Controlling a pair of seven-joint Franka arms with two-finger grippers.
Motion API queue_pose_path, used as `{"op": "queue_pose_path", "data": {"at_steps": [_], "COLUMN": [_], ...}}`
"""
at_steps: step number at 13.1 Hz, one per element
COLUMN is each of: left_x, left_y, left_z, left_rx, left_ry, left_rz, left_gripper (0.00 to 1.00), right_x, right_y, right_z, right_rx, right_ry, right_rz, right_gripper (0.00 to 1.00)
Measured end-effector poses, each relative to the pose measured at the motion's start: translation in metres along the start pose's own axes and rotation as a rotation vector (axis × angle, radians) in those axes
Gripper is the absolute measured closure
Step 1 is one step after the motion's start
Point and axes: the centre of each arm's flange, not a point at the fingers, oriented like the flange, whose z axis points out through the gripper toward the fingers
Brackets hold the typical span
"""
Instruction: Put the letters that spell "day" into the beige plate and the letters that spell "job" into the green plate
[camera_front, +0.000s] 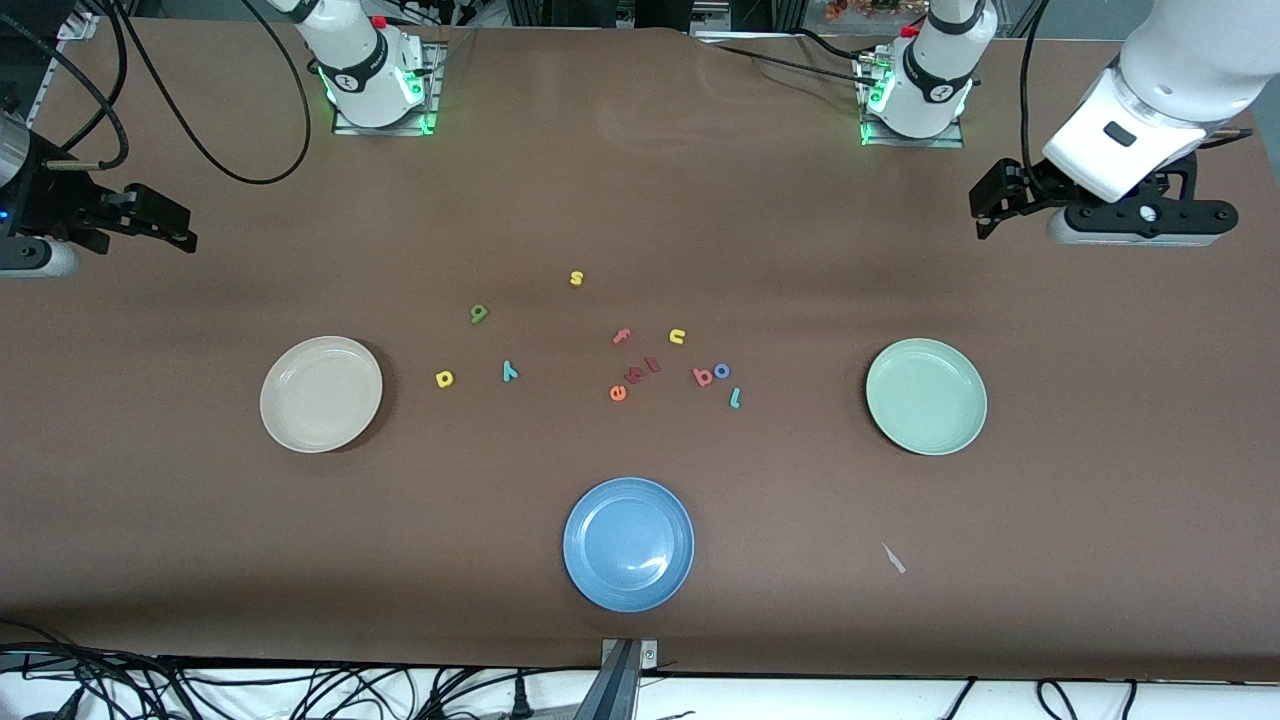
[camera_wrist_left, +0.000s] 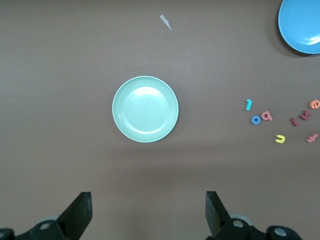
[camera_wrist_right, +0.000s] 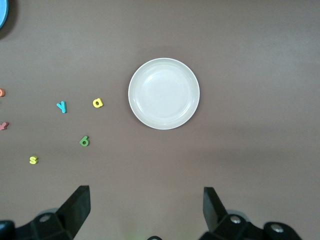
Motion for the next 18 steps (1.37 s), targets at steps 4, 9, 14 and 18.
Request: {"op": "queue_pose_path", "data": {"at_steps": [4,9,14,18], "left_x": [0.000,0.002,0.003,0.002], "left_y": [-0.008,-0.024,-0.027,-0.025], "left_z": [0.001,0.002,0.002,0.002], "left_rx": [-0.003,-0.033,-0.035,-0.035], "left_ry": [-0.016,-0.023,-0.025,-0.028], "left_rz": [-0.015,-0.048,-0.052,-0.038], "left_gripper": [0.00,0.00,0.00,0.00], "right_x": [0.000,0.000,0.000,0.000], "right_y": [0.000,0.000,0.000,0.000], "right_z": [0.000,0.000,0.000,0.000], "right_rx": [0.000,0.000,0.000,0.000], "right_ry": [0.000,0.000,0.000,0.000], "right_rz": [0.000,0.000,0.000,0.000], "right_gripper": [0.00,0.00,0.00,0.00]}}
